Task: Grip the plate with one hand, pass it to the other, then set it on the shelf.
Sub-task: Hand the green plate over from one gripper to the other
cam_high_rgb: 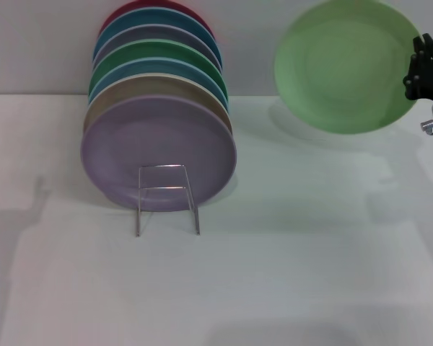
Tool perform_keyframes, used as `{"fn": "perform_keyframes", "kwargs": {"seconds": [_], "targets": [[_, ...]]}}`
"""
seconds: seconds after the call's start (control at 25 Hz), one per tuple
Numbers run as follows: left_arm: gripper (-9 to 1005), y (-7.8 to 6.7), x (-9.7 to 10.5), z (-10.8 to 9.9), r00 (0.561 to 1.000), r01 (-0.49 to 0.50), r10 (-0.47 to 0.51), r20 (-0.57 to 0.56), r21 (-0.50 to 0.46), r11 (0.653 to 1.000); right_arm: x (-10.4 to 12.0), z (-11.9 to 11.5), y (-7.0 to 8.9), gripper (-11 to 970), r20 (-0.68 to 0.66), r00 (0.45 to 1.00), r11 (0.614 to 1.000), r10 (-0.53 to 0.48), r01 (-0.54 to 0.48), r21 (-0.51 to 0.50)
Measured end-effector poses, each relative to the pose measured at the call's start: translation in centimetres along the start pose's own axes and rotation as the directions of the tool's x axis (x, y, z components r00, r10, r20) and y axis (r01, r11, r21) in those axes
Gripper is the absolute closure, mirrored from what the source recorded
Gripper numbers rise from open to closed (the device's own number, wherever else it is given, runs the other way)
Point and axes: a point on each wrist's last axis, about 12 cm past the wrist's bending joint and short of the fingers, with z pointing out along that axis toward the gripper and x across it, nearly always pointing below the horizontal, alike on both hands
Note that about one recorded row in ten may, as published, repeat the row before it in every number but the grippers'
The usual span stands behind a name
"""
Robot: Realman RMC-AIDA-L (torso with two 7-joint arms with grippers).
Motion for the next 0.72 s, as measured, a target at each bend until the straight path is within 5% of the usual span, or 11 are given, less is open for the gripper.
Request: {"fn": "perform_keyframes", "kwargs": {"seconds": [0.72], "targets": [[138, -2.6, -0.8, -3.1, 0.997, 0.067, -0.073, 0.034, 0.169, 0.983, 4.1, -5.9, 2.6, 941, 0.147, 0.972, 0.982, 0.185, -0.188, 0.01]]}}
